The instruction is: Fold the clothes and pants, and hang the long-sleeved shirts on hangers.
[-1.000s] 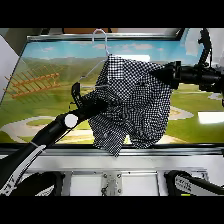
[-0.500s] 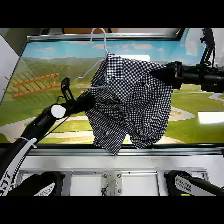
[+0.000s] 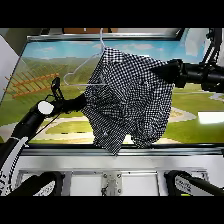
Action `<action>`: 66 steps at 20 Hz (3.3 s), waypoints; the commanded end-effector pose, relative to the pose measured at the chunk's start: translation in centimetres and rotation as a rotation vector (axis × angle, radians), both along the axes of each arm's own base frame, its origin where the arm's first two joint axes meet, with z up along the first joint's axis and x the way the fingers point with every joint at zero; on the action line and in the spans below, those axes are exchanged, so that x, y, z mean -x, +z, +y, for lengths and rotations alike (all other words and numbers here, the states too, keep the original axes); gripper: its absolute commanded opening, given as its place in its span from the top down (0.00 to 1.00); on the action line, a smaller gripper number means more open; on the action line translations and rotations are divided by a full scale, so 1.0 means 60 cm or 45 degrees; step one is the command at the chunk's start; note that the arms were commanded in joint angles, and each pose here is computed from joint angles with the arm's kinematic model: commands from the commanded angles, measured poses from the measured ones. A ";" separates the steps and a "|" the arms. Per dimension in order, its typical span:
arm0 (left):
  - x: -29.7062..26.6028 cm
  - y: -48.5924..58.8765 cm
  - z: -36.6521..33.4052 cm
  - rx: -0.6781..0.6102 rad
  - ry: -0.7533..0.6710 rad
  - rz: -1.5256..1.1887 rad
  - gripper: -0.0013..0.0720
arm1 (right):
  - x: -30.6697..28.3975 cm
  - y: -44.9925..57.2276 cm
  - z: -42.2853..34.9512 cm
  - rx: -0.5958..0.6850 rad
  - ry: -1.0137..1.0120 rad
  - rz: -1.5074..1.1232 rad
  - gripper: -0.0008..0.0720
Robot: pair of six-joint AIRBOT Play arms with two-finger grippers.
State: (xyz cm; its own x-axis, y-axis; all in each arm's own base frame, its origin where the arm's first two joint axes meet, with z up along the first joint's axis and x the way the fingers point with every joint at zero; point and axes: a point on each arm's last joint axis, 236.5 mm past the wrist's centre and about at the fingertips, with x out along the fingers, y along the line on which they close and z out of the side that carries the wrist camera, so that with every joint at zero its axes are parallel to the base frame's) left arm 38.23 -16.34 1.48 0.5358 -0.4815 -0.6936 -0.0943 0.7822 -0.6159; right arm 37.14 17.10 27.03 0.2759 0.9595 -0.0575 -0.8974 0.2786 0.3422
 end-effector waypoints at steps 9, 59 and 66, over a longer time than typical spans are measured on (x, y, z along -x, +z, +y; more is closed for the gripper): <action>-0.018 0.037 0.099 -0.032 0.117 -0.070 0.96 | -0.006 -0.061 -0.038 0.230 -0.084 0.066 0.97; 0.104 0.571 0.063 -0.441 0.013 -0.789 0.23 | 0.019 0.128 -0.039 -0.323 -0.419 -0.309 0.97; 0.057 0.471 0.007 -0.562 -0.134 -0.608 0.96 | -0.025 0.163 -0.304 -0.058 -1.202 -0.424 0.97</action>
State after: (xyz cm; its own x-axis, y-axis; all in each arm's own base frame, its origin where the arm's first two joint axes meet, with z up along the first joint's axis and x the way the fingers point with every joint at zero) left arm 33.73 -14.27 31.90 0.8320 -0.2700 -0.4846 0.1736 0.9564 -0.2347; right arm 38.10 6.33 36.37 0.7750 0.5866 0.2350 -0.6275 0.7585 0.1760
